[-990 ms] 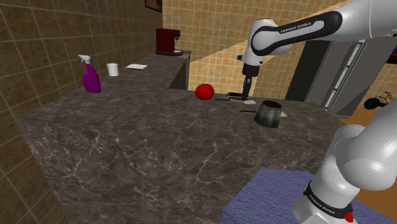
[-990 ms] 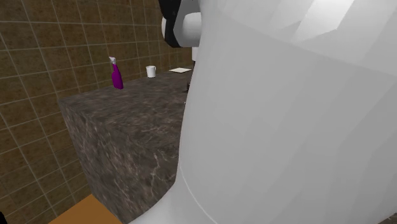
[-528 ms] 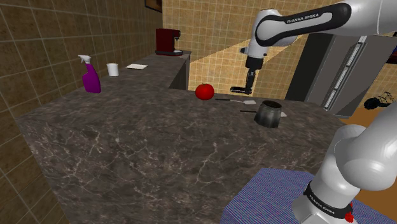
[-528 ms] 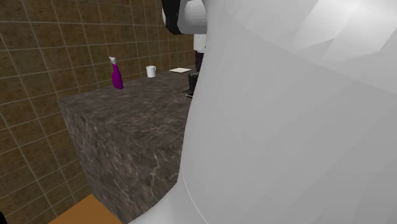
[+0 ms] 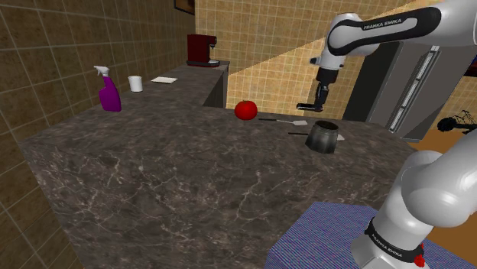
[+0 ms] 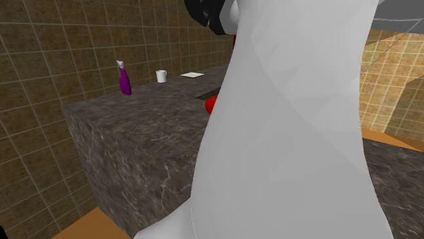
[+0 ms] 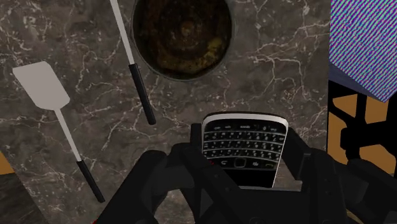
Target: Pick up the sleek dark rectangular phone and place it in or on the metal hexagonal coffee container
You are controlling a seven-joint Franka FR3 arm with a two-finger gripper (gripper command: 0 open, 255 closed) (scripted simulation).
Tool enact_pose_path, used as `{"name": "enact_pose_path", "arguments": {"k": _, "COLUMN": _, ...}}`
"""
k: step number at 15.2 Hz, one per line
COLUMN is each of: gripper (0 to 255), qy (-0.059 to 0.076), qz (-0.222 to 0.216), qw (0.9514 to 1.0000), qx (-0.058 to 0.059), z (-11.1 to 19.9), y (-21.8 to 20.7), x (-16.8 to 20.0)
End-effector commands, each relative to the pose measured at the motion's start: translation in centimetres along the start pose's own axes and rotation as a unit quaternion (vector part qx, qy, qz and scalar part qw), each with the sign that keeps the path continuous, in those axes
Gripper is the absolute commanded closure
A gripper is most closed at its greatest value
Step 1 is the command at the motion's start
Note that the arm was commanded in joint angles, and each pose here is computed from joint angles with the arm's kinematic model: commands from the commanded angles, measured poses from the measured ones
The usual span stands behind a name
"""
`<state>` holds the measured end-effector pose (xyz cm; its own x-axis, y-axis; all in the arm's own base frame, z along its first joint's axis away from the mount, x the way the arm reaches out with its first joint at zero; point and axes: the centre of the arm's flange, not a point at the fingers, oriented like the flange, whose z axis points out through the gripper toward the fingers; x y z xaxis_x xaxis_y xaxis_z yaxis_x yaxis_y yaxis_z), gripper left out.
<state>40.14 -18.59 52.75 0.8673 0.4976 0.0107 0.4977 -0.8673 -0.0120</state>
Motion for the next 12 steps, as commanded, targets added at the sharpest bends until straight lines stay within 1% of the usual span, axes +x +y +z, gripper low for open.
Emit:
{"name": "enact_pose_path", "arguments": {"k": 1, "gripper": 255, "qy": 0.000, "qz": -0.001, "qw": 1.0000, "qx": 0.000, "z": -0.2, "y": 1.2, "x": -2.5}}
{"name": "enact_pose_path", "arguments": {"k": 8, "gripper": 255, "qy": 0.000, "qz": -0.001, "qw": 1.0000, "qx": 0.000, "z": -0.6, "y": 5.9, "x": -10.7}}
{"name": "enact_pose_path", "arguments": {"k": 12, "gripper": 255, "qy": 0.000, "qz": -0.001, "qw": 1.0000, "qx": 0.000, "z": 1.5, "y": 5.9, "x": -10.7}}
